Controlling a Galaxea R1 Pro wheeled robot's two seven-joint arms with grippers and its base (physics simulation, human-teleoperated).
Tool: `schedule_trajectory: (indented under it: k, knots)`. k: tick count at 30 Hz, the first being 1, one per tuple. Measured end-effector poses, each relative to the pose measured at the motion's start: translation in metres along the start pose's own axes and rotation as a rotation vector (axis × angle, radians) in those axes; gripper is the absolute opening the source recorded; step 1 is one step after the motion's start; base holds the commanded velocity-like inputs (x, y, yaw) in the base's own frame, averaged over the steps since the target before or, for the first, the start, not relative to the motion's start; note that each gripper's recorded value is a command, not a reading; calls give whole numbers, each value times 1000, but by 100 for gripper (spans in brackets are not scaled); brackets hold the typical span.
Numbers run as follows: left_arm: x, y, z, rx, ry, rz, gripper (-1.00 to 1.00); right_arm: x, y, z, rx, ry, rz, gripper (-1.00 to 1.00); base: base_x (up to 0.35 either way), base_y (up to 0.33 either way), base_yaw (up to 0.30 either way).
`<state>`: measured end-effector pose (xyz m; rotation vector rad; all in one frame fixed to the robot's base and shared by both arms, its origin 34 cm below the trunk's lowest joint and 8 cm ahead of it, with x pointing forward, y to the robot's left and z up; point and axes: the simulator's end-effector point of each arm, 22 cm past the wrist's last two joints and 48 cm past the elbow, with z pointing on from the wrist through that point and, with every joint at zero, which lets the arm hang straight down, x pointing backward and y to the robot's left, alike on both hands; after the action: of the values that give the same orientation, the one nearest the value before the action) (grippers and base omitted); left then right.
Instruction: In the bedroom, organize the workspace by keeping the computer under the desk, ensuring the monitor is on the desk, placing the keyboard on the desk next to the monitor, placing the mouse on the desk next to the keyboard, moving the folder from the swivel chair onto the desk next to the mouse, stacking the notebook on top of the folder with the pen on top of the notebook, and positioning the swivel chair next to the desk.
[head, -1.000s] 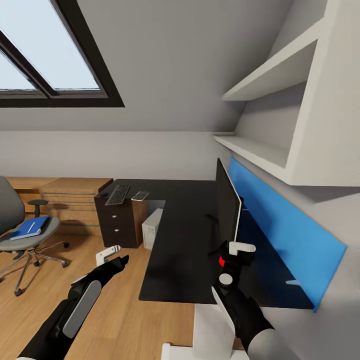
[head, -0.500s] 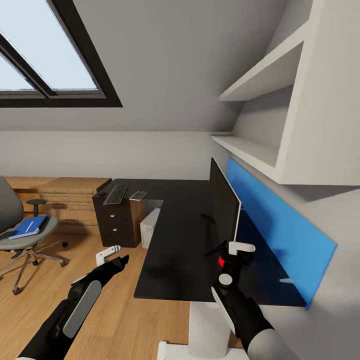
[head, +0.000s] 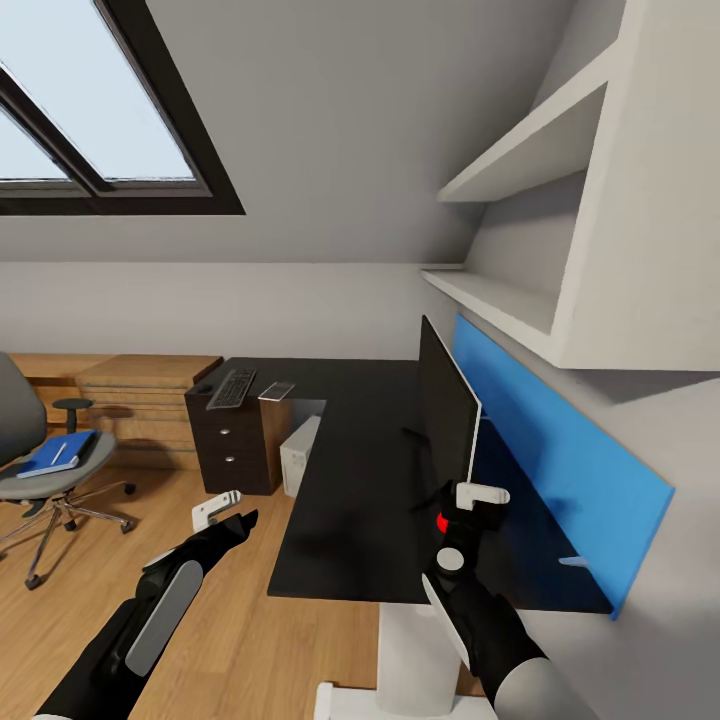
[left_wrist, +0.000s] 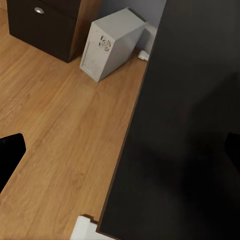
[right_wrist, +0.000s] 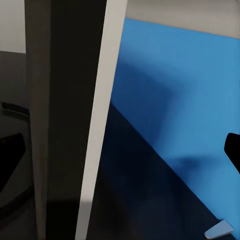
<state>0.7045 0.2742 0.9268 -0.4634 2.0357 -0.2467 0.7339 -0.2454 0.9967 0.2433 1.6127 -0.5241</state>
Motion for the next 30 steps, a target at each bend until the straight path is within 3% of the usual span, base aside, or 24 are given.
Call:
schedule_trajectory:
  k: [30]
  knots:
    - [0,0,0,0,0,0,100,0,0,0,-1,-1,-1,100,-9,-17,0]
